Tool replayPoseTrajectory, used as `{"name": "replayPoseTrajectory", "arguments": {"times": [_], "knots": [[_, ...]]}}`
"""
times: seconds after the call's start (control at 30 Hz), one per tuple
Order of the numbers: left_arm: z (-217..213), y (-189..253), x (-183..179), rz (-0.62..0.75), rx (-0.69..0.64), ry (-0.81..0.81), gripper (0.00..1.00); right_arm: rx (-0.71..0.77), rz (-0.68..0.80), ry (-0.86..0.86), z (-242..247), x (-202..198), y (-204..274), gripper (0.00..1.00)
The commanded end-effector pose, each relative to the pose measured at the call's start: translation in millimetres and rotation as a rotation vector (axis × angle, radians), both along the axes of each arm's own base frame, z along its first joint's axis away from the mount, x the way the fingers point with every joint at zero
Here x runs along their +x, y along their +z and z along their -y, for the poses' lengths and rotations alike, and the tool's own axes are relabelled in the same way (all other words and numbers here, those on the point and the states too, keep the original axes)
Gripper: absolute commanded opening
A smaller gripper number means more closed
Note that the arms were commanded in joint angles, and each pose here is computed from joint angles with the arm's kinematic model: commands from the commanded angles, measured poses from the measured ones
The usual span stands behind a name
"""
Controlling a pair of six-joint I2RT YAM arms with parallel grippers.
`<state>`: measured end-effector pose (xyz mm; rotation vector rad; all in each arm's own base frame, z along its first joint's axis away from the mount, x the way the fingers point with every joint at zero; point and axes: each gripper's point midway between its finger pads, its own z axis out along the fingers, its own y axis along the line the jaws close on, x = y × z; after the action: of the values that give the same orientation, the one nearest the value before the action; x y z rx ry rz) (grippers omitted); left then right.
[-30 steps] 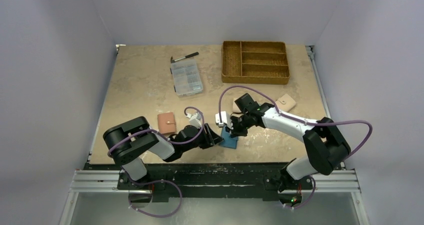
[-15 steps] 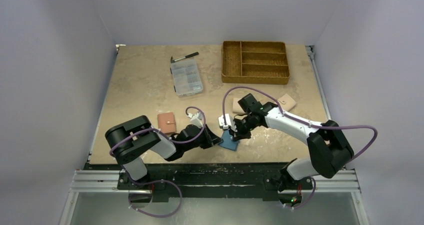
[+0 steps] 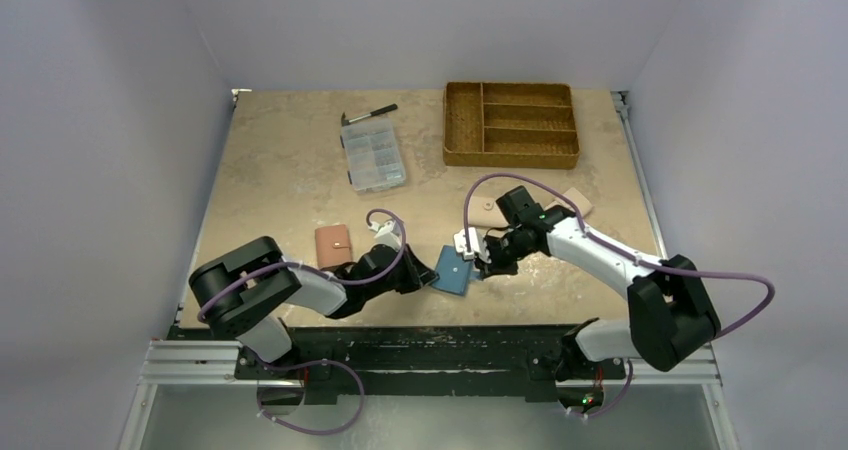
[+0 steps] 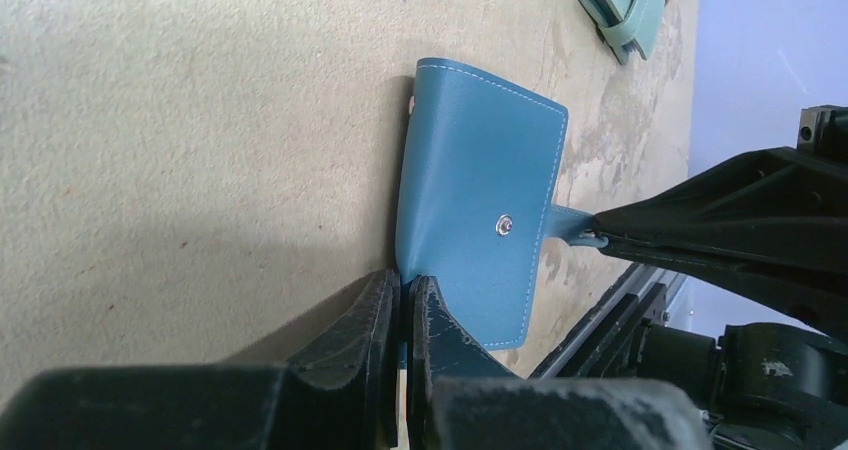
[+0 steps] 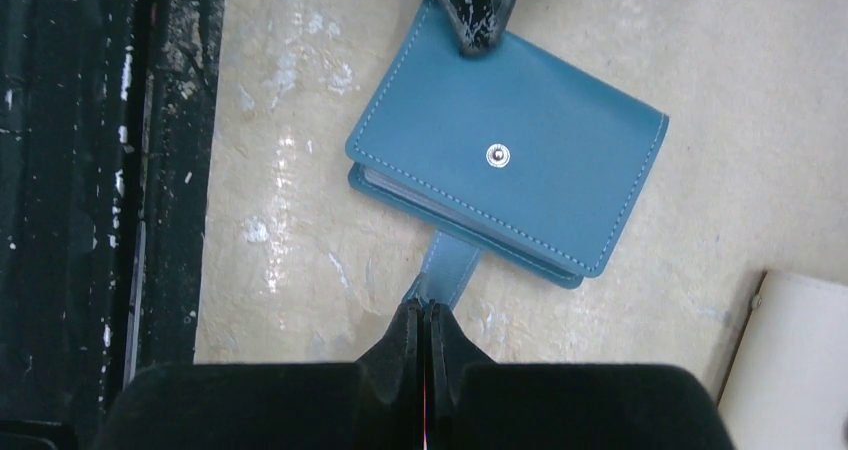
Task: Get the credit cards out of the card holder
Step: Open the card holder at the center of the board.
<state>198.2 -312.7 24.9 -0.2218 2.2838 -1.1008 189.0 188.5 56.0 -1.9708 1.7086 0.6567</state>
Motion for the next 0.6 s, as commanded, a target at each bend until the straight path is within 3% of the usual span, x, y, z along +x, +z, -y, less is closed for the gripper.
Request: {"name": "replayPoseTrajectory", "arguments": {"times": [0.0, 0.13, 0.3, 0.43, 0.57], "knots": [[-16, -14, 8, 0.027, 0.146, -0.005, 0.02, -0.052, 0.003, -0.031, 15, 3, -7, 0.08], [-19, -4, 8, 0.050, 0.164, -0.014, 0.28, -0.070, -0.023, -0.058, 19, 3, -13, 0.28], [-29, 22, 8, 0.104, 0.188, -0.013, 0.55, -0.024, -0.027, -0.096, 19, 8, -2, 0.42], [-36, 41, 7, 0.150, 0.197, -0.019, 0.69, 0.055, -0.036, -0.113, 15, 9, 16, 0.47], [-35, 57, 4, 0.199, 0.181, -0.062, 0.74, 0.099, -0.039, -0.100, 12, 6, 29, 0.53]]}}
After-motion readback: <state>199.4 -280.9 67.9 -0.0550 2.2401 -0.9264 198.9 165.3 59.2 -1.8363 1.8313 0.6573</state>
